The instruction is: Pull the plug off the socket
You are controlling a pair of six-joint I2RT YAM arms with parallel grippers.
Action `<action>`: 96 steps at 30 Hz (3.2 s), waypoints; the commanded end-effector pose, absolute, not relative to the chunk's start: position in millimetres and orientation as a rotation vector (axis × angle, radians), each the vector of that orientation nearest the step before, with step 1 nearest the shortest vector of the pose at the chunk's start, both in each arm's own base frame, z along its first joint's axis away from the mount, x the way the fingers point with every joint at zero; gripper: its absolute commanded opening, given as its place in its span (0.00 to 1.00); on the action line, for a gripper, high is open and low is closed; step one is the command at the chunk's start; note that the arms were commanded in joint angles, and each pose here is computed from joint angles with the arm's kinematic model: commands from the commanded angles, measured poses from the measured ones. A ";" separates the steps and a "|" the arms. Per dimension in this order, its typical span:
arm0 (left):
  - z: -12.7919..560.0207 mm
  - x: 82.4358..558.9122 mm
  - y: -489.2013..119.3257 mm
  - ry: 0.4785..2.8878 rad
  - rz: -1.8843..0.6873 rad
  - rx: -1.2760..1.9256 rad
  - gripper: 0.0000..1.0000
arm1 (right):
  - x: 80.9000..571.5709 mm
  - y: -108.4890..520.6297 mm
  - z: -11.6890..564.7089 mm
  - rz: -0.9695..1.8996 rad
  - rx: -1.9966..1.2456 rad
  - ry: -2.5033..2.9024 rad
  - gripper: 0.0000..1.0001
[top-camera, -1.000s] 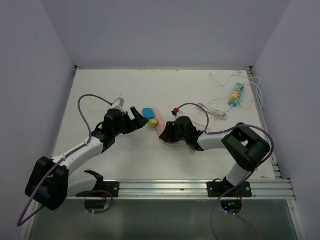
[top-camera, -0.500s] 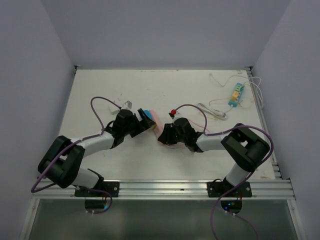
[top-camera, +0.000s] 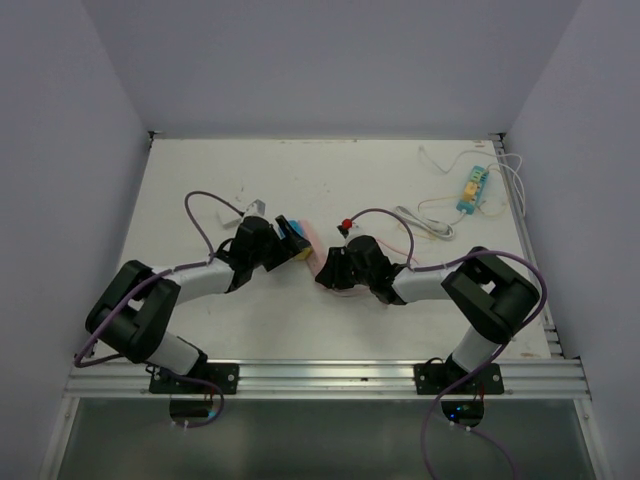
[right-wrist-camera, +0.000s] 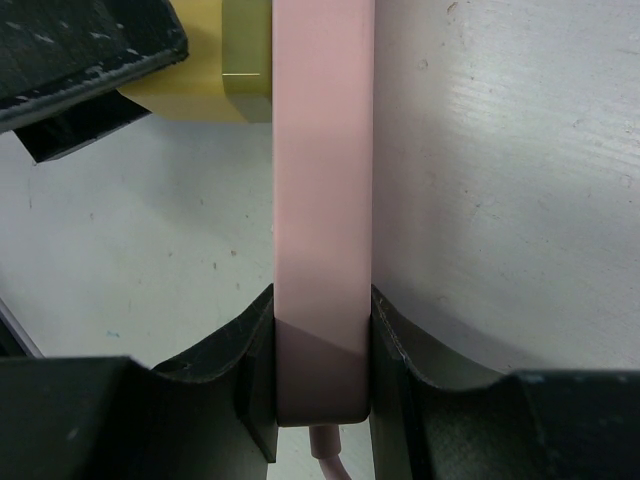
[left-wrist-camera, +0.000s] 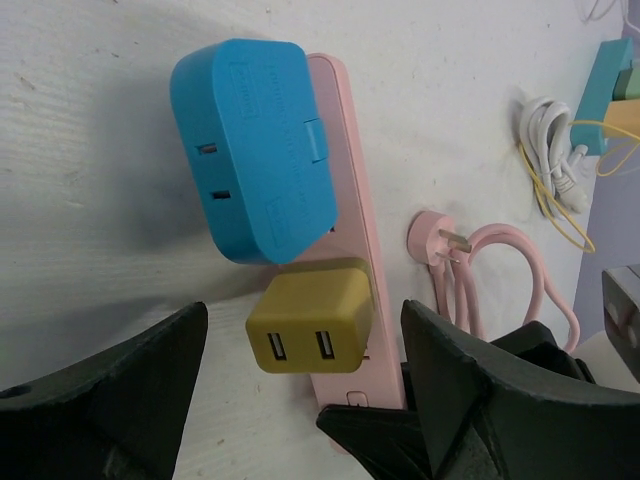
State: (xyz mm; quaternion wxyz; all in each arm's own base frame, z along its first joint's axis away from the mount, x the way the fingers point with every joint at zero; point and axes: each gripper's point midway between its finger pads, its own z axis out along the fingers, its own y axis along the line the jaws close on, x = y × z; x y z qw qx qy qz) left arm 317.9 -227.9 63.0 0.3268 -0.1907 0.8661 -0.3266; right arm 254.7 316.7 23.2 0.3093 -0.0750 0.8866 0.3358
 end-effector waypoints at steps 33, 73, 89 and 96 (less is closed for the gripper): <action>103.4 318.6 -222.2 2.116 -0.956 -0.608 0.00 | 251.3 279.7 -28.9 0.720 -0.060 2.508 0.00; 146.8 354.2 -82.6 1.936 -0.345 -0.683 0.00 | 261.3 219.9 -47.1 0.407 0.173 2.568 0.00; 132.9 454.5 -71.9 1.980 0.035 -0.539 0.07 | 262.1 230.8 -42.4 0.495 0.122 2.567 0.00; 100.7 492.6 -77.9 2.040 0.128 -0.498 0.13 | 263.7 236.4 -36.2 0.520 0.073 2.563 0.00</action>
